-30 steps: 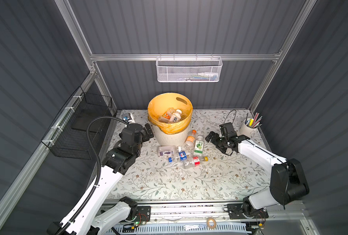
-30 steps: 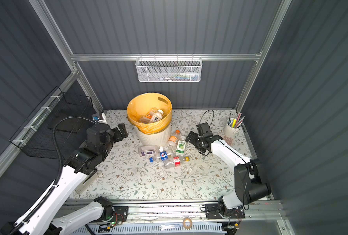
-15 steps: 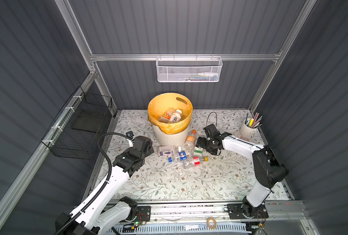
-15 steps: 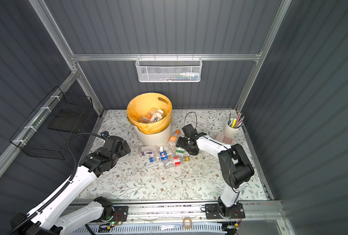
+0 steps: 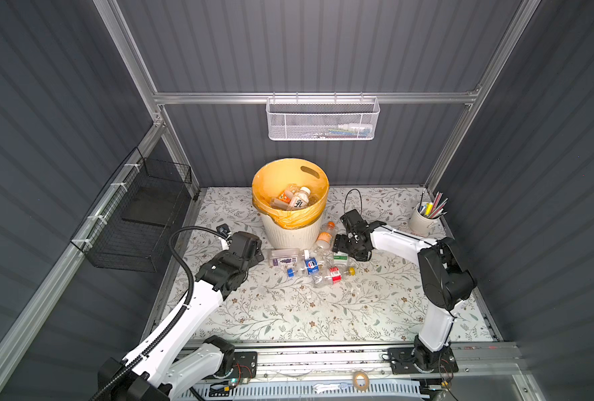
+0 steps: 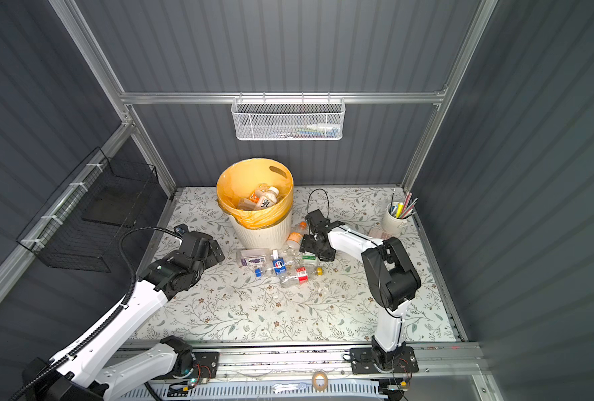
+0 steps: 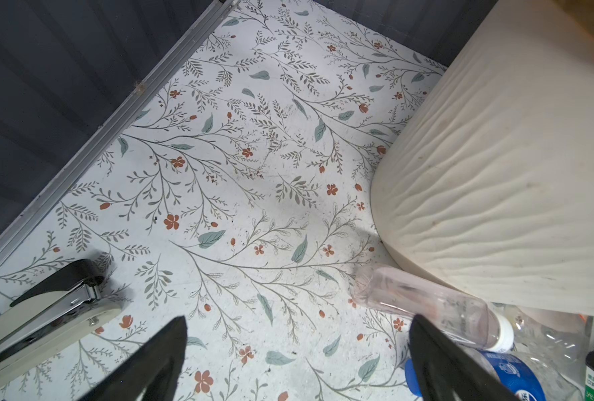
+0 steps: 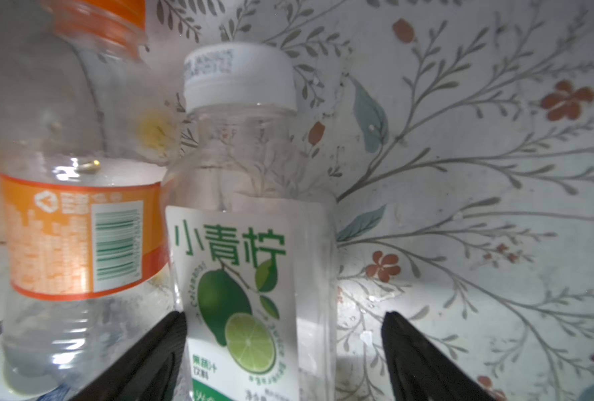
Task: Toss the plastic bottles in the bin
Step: 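Lower the right gripper onto the second white-capped lime-label bottle and grasp it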
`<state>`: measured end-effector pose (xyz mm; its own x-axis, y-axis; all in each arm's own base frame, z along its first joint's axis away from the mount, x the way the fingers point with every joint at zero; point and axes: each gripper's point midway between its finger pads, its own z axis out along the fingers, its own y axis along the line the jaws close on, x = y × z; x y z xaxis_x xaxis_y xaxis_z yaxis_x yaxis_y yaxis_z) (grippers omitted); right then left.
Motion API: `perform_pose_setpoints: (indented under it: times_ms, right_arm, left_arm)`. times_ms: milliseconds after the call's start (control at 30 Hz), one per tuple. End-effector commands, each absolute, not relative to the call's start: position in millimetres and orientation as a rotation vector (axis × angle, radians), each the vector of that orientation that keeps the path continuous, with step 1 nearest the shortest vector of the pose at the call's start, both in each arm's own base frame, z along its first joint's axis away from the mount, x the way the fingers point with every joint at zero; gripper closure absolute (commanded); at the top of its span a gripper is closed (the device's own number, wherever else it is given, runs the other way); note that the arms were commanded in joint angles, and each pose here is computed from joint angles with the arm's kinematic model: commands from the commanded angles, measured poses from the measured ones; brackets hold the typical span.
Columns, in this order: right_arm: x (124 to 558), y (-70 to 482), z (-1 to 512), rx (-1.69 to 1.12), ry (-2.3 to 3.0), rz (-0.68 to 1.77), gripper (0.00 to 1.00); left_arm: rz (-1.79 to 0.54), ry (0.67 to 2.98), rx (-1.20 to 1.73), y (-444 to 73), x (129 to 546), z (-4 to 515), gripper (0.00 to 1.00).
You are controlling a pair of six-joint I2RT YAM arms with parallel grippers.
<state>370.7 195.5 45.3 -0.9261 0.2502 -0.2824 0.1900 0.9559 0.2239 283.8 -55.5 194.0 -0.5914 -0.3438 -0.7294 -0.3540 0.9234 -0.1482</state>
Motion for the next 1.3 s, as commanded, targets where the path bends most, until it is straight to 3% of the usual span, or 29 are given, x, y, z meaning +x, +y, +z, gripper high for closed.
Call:
perform_pose_setpoints:
  times_ms: [0,100,467,900,1033,1267]
  right_arm:
    - [350.5,150.8,28.0,0.343,2.877,0.096,0.18]
    - [346.0,133.0,28.3,0.399,2.867,0.108,0.19]
    - [350.5,123.8,51.8,0.322,2.833,0.06,0.06]
    - [362.5,117.5,36.1,0.295,2.89,-0.072,0.02]
    - [368.5,117.0,33.9,0.327,2.892,-0.051,0.04]
    - [366.5,115.5,28.2,0.354,2.927,0.064,0.28]
  left_arm:
    - [0.055,2.254,-0.497,-49.6,282.2,190.6,0.01]
    - [0.059,2.258,-0.492,-50.0,282.7,188.8,0.01]
    - [0.024,2.288,-0.475,-61.2,291.4,180.1,0.01]
    - [0.043,2.292,-0.453,-60.0,292.5,179.3,0.01]
    - [0.054,2.293,-0.44,-59.3,293.2,179.8,0.01]
    - [0.076,2.316,-0.437,-58.5,292.6,169.1,0.01]
